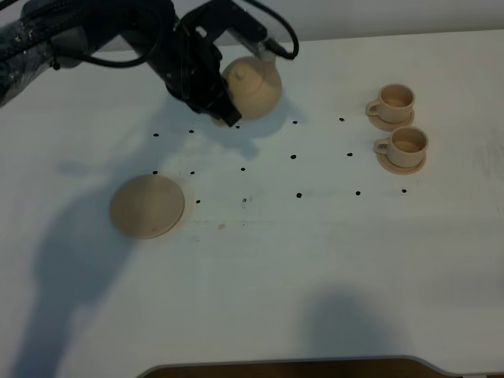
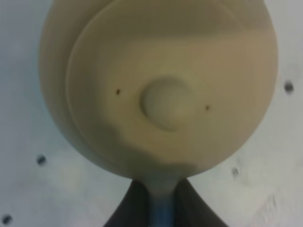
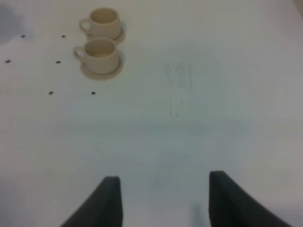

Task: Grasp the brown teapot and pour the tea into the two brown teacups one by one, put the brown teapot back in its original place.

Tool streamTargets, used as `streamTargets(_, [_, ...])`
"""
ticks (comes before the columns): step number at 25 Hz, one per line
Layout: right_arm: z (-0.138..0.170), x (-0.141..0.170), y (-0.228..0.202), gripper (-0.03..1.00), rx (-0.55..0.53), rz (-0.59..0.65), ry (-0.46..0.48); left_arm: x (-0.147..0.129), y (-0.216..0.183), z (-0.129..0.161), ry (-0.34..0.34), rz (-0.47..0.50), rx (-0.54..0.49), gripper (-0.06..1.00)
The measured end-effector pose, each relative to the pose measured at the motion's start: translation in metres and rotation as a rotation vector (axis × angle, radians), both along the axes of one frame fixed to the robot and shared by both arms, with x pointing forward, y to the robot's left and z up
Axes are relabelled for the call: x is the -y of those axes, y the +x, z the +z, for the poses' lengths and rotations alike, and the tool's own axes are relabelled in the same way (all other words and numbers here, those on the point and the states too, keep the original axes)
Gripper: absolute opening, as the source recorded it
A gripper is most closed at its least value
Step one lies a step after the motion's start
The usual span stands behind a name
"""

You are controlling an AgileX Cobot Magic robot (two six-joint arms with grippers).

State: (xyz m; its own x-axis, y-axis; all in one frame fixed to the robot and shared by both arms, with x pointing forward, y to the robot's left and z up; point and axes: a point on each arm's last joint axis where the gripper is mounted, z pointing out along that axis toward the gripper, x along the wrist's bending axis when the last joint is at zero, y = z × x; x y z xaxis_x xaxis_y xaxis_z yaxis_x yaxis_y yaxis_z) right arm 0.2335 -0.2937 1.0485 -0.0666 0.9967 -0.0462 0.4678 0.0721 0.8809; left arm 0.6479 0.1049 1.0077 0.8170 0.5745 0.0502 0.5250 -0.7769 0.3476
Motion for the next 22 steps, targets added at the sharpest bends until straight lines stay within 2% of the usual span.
streamTargets(5, [0.000, 0.000, 0.000, 0.41, 0.000, 0.000, 0.000, 0.006, 0.011, 0.008, -0.024, -0.018, 0.042, 0.13])
streamTargets(12, [0.000, 0.000, 0.000, 0.41, 0.000, 0.000, 0.000, 0.009, 0.018, -0.010, 0.002, -0.067, 0.036, 0.13])
streamTargets(18, [0.000, 0.000, 0.000, 0.41, 0.000, 0.000, 0.000, 0.012, 0.027, -0.010, -0.011, -0.103, 0.140, 0.13])
streamTargets(22, [0.000, 0.000, 0.000, 0.41, 0.000, 0.000, 0.000, 0.023, 0.027, -0.019, 0.000, -0.158, 0.170, 0.13])
